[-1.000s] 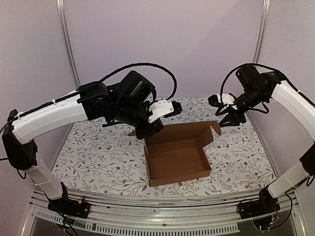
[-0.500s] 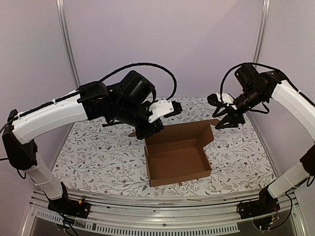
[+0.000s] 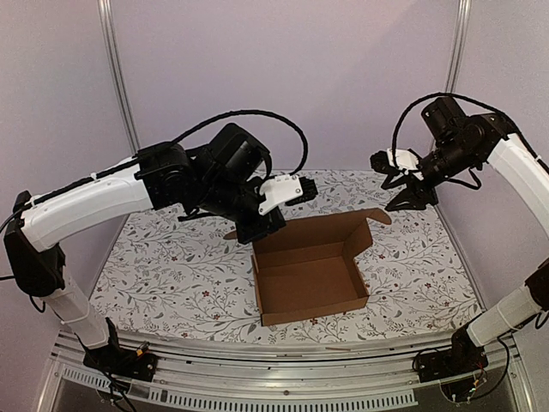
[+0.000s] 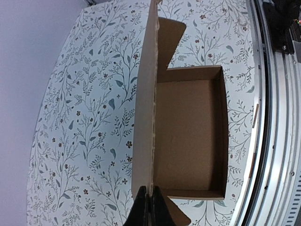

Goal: Fold the paper box

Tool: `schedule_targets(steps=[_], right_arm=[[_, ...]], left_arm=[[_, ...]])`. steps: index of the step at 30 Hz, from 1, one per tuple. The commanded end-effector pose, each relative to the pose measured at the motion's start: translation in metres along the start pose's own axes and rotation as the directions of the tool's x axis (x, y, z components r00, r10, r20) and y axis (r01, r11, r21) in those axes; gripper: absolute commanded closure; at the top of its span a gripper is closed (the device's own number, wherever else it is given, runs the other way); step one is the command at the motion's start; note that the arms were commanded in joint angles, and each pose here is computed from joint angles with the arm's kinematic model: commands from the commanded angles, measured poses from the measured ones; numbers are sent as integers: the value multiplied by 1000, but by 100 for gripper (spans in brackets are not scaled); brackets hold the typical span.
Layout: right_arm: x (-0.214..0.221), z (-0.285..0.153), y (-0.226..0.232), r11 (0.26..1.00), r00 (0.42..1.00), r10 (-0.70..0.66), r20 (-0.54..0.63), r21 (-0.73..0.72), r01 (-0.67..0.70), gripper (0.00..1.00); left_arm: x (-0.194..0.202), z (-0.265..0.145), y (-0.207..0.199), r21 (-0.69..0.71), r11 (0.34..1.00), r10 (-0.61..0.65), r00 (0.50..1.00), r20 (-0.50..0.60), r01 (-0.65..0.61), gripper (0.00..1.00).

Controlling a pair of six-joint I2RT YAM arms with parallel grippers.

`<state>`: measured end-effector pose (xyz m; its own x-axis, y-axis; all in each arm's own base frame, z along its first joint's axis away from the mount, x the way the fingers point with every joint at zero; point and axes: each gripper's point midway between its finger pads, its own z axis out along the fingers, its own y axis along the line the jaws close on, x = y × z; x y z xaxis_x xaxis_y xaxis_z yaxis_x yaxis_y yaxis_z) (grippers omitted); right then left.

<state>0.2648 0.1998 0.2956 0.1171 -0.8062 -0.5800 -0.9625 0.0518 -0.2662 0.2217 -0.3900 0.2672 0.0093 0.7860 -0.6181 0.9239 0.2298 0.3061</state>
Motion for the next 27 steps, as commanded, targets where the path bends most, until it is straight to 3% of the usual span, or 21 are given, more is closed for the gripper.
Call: schedule_targets(steps=[1, 6, 27], right_arm=[[17, -4, -23, 996, 998, 49, -48, 75, -45, 47], [36, 16, -37, 990, 991, 95, -98, 118, -83, 49], [19, 32, 21, 994, 998, 19, -52, -109, -24, 45]], left_arm=[[9, 3, -6, 41, 999, -16, 1000, -20, 16, 100], [8, 1, -5, 39, 999, -26, 1000, -12, 27, 100], [3, 9, -6, 52, 997, -65, 998, 0, 65, 100]])
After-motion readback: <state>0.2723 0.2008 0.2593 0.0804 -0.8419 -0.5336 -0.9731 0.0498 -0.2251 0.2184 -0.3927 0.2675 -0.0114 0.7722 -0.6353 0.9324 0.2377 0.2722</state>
